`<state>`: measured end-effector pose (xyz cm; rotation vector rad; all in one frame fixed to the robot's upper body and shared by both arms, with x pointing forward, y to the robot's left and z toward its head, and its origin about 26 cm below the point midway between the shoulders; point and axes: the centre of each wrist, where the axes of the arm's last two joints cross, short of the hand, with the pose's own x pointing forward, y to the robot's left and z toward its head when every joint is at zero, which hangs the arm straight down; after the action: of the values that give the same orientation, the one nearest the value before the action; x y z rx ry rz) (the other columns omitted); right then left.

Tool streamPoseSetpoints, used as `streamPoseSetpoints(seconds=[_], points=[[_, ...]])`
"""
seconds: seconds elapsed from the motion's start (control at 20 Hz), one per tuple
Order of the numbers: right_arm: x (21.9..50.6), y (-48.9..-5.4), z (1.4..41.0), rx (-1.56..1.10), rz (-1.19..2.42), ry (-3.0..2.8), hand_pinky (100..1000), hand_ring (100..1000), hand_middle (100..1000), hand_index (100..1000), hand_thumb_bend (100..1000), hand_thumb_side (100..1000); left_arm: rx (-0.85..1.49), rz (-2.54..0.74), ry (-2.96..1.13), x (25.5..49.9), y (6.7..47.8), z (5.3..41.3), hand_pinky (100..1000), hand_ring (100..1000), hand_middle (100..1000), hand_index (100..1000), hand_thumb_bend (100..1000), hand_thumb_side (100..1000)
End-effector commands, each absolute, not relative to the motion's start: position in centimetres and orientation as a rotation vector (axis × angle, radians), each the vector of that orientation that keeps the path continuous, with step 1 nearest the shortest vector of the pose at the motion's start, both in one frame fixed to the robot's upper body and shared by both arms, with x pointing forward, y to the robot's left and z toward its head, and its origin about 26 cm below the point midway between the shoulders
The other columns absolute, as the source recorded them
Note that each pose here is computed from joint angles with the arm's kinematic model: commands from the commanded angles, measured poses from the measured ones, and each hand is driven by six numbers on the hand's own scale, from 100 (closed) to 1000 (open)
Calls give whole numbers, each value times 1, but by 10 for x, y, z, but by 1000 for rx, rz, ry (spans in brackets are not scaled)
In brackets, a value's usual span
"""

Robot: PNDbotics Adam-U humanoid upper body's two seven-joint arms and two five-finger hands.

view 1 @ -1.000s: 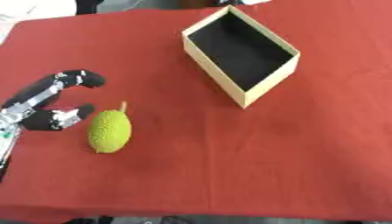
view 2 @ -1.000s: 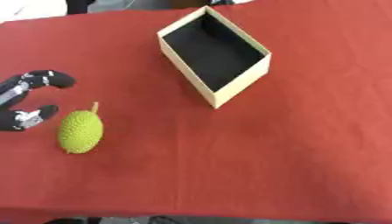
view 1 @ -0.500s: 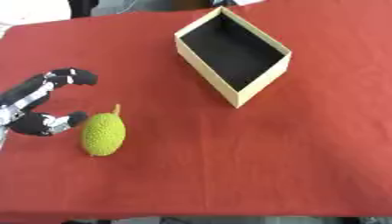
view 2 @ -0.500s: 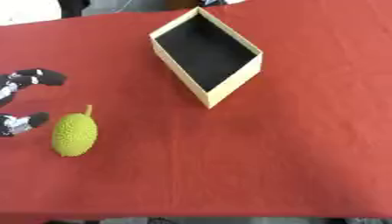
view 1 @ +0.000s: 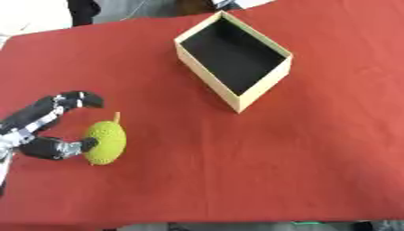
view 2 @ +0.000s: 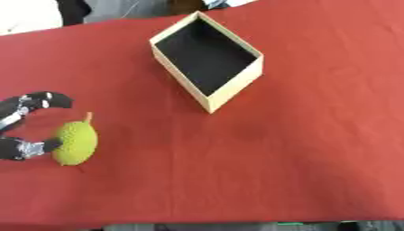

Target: Pick up objects on the table and place them in the box.

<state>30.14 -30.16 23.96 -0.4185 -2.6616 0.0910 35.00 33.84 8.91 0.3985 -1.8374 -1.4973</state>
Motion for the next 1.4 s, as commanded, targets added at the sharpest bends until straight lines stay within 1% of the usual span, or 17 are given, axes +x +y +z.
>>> streamPoseSetpoints(seconds=[0.05,0.2,0.3,0.35,0.4,0.45,0.6,0.7,0.75,0.95,1.1,1.4], points=[[298,-304,249,-433,116,-2689,826,780,527,751,100,668,286,-1944,-1761,350,342,94,840,838,823,860,407,815],[298,-304,249,-433,116,-2690,826,780,526,751,100,665,292,-1950,-1754,350,341,94,837,838,824,861,423,826],[298,-304,249,-432,115,-2689,826,781,526,751,100,667,309,-1949,-1748,349,342,94,833,838,826,873,451,831],[298,-304,248,-432,115,-2689,827,781,526,751,100,670,322,-1949,-1748,349,343,95,825,838,818,880,506,830],[298,-303,248,-432,114,-2687,827,781,526,751,100,670,349,-1948,-1753,349,345,99,823,837,814,880,530,821],[298,-303,248,-432,113,-2687,827,781,526,751,100,670,377,-1944,-1761,349,346,102,822,839,812,877,576,807],[298,-304,248,-433,111,-2688,827,781,526,751,100,671,455,-1937,-1779,348,347,106,810,833,799,872,601,818],[298,-304,248,-433,111,-2688,827,782,525,751,100,672,507,-1941,-1780,348,348,109,793,825,778,877,627,795],[298,-304,248,-433,110,-2687,827,782,525,751,100,674,533,-1950,-1776,348,348,110,785,822,773,881,640,769],[298,-303,247,-430,109,-2685,828,783,525,751,100,678,612,-1988,-1747,348,346,112,769,813,764,884,637,694],[298,-302,247,-425,108,-2684,828,783,524,751,100,680,638,-2002,-1728,350,345,109,759,801,745,881,626,671],[298,-302,246,-420,107,-2682,829,784,524,751,100,685,666,-1993,-1720,354,343,104,736,763,693,868,567,639]])
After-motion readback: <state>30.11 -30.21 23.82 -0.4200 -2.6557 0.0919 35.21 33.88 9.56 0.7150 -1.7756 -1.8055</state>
